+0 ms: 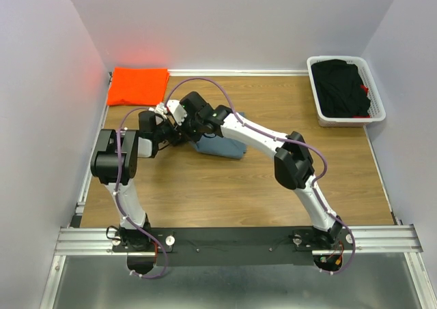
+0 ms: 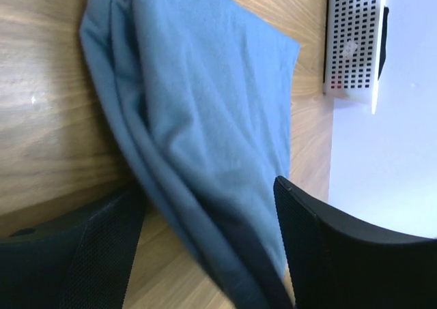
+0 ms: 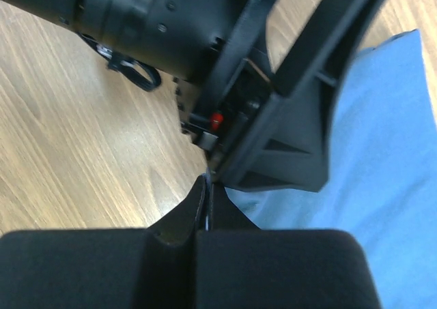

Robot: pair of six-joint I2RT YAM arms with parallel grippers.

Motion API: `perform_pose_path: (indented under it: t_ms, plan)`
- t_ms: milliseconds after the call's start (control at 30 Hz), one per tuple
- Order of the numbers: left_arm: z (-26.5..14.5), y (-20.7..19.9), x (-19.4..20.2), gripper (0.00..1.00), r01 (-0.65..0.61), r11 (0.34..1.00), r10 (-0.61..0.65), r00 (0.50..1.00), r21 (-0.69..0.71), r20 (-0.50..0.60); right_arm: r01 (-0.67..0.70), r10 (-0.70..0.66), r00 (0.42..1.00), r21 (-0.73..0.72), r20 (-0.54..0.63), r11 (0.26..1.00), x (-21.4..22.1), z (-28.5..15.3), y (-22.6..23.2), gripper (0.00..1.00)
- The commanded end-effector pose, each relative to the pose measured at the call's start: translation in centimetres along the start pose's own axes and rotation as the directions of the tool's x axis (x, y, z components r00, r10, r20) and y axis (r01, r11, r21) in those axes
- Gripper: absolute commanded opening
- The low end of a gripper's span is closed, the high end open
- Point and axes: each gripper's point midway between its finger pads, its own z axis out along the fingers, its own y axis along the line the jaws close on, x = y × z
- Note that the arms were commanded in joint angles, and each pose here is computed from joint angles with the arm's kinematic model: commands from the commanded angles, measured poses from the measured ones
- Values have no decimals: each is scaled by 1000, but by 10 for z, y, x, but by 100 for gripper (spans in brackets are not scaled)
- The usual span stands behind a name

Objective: Fold and stack the t-shirts
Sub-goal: Put the neatly folded tshirt into the corner of the board with the left arm

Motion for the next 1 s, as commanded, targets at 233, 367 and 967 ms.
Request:
perform_pose_path:
  t_ms: [233,367,967]
  plan:
    - [28,-1,-14,66,0,1000,0,999,4,40,-28,29,999,-27,40,999,-12,10,4,1]
    - [34,0,-14,52,5,1000,-5,999,-1,39,-34,35,999,-24,39,999,-12,13,3,0]
    - [51,15,-109,0,-457,825,474,880,-333,-34,-262,258,965,93,53,960,22,-56,-91,100]
